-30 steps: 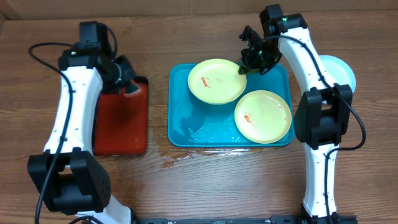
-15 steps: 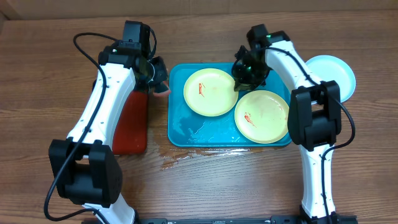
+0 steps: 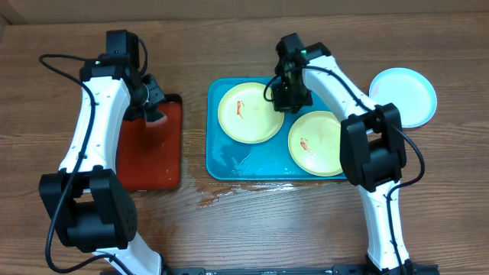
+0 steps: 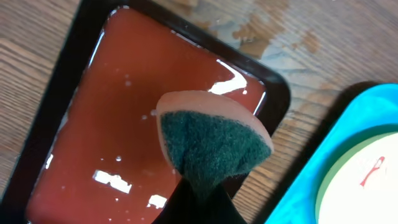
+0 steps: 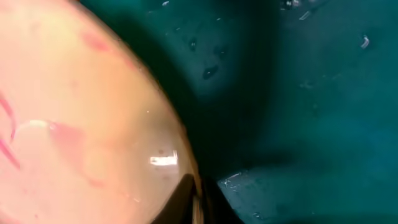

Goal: Clean dirty plates on tray and stack at the side

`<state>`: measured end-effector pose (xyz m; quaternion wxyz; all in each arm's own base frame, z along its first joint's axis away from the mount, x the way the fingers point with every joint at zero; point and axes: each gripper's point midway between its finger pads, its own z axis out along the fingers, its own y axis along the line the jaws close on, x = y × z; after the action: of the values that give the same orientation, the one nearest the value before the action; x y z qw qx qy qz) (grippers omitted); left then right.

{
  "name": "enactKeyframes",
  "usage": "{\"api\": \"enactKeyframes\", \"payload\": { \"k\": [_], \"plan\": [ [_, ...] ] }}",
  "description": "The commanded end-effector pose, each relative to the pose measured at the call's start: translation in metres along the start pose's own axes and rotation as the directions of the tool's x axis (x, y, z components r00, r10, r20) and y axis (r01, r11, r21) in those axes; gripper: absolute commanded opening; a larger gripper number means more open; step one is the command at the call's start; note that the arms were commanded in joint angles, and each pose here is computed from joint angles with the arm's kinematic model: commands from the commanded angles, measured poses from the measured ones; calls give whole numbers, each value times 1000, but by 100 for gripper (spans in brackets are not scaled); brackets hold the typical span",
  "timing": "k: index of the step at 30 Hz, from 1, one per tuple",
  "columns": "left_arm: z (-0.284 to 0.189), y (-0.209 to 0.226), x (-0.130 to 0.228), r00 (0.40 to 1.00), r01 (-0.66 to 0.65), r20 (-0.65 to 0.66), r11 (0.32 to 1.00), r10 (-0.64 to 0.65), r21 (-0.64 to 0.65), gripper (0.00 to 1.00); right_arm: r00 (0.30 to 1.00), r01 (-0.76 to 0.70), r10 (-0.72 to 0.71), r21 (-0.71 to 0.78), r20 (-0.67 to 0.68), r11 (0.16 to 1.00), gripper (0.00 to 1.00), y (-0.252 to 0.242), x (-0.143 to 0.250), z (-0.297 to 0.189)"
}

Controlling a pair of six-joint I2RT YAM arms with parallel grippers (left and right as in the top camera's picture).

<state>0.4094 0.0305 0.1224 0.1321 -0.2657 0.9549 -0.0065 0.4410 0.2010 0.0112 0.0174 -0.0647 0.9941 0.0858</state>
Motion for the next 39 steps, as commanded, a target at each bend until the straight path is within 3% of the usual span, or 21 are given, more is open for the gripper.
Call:
{"api": "enactKeyframes", "payload": {
  "k": [1, 5, 10, 13, 20, 28, 34, 39],
  "plan": [
    [17, 2, 5, 999, 4, -37, 999, -6, -34, 4, 1000, -5, 4, 33, 14, 999, 25, -4, -2, 1],
    [27, 4, 8, 998, -1, -57, 999, -1, -50, 4, 999, -1, 0, 28, 36, 1000, 29, -7, -8, 1],
    [46, 10, 11, 995, -6, -99, 997, -2, -74, 4, 990, 108, -109, 8, 85, 994, 27, 1, -21, 1],
    [58, 16, 12, 992, 2, -123, 996, -14, -90, 4, 986, 127, -127, 4, 106, 992, 4, 4, -25, 1],
    [86, 37, 16, 987, -7, -159, 982, -23, -186, 4, 989, 124, -124, 4, 85, 992, 4, 2, -19, 11],
    [117, 41, 31, 970, -29, -240, 979, -20, -200, 4, 989, 124, -124, 7, 77, 992, 4, 0, -15, 16],
    [92, 34, 18, 978, -53, -210, 984, 17, -168, 4, 989, 124, -125, 10, 75, 992, 4, -1, -15, 16],
    [30, 18, -7, 996, -44, -86, 996, 36, -84, 4, 981, 192, -192, 13, 23, 981, 4, 1, -2, 17]
  ]
}}
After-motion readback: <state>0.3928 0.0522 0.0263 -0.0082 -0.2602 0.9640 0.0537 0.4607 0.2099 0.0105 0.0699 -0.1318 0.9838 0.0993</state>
